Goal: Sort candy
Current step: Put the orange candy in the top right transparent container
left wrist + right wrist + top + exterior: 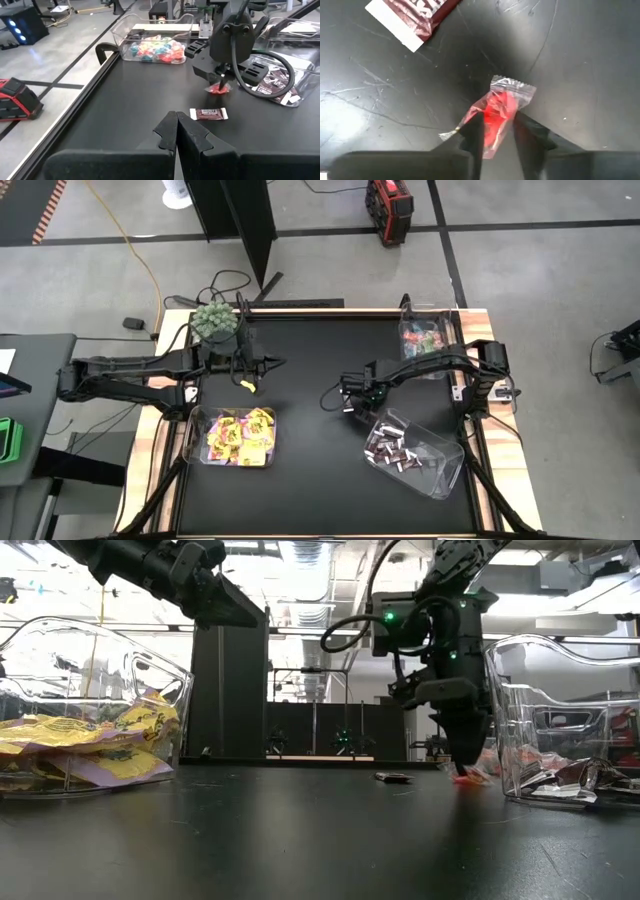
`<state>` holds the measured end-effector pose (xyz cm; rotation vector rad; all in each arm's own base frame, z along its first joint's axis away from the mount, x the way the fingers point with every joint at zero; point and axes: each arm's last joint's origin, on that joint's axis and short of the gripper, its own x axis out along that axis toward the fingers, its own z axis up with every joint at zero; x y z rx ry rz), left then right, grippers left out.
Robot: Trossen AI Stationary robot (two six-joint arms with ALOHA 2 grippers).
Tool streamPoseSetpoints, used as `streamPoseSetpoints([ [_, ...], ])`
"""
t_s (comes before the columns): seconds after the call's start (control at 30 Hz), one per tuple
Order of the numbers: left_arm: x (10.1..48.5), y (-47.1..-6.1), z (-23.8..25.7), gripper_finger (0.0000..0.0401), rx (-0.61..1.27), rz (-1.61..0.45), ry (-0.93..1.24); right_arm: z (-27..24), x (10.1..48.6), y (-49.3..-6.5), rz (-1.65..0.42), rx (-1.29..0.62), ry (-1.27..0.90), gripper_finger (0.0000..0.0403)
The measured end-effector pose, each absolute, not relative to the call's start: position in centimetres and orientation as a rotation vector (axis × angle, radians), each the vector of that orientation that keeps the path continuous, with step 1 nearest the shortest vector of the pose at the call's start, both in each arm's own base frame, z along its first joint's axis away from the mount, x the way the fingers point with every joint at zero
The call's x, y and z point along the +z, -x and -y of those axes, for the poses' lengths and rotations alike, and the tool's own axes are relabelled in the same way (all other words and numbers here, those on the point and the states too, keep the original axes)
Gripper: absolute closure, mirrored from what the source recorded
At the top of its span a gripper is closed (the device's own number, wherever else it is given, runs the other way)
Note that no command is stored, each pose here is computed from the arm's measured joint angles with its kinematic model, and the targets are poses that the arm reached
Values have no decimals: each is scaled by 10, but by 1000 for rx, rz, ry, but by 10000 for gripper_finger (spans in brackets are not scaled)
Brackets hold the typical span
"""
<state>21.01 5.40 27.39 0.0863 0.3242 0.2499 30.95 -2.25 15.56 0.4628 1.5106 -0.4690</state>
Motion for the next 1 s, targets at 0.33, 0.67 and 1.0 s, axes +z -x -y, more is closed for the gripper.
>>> streamPoseSetpoints([
  [0.33,274,-210,-54,399,249,-328,-79,24,159,-314,-1478,-438,-418,394],
  [0.67,273,-210,-54,399,249,-328,-81,35,192,-329,-1438,-463,-268,400],
  [1.0,274,-210,-54,399,249,-327,-82,43,258,-337,-1426,-614,-5,401],
])
